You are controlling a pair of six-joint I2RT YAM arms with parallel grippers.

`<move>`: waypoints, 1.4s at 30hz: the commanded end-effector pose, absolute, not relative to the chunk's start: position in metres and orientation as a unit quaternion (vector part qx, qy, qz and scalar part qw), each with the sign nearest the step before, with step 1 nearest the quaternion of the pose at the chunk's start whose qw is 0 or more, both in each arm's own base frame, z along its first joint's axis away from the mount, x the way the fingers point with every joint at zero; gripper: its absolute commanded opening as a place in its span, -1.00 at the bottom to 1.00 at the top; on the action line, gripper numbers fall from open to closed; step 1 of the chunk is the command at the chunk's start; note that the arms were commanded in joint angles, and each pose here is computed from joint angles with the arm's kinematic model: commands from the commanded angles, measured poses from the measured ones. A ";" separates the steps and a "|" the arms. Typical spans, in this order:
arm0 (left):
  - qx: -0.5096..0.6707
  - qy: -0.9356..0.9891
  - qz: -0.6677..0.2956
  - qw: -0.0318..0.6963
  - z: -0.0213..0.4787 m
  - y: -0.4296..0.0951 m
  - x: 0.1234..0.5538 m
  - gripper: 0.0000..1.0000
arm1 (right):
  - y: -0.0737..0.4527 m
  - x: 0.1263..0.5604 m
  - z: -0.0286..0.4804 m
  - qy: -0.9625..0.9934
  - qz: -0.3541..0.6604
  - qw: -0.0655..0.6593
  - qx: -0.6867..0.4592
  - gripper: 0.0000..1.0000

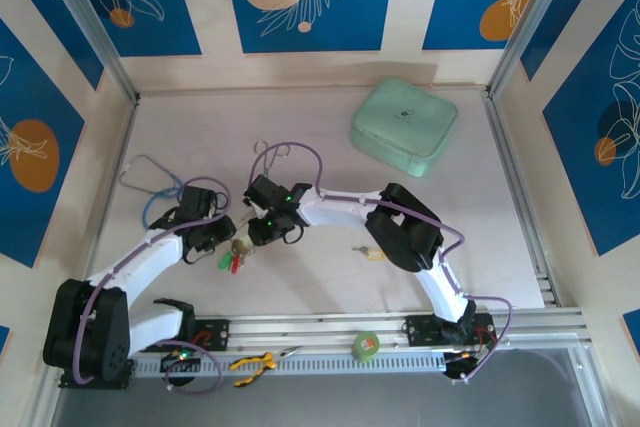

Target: Put the keys on the keyring

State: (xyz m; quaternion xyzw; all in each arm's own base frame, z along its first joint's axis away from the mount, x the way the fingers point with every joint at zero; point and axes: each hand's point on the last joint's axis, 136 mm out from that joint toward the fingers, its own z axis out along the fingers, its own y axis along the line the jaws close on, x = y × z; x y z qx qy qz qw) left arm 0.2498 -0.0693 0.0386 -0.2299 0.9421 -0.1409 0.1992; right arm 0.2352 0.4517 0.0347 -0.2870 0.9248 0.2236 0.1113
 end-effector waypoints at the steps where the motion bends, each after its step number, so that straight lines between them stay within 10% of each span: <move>1: -0.236 0.944 -0.128 0.192 0.031 -0.063 0.245 -0.26 | 0.448 0.233 0.027 0.929 0.198 0.105 -0.295 -0.48; 42: -0.232 0.946 -0.129 0.185 0.023 -0.065 0.243 -0.33 | 0.458 0.225 0.027 0.924 0.216 0.089 -0.302 -0.60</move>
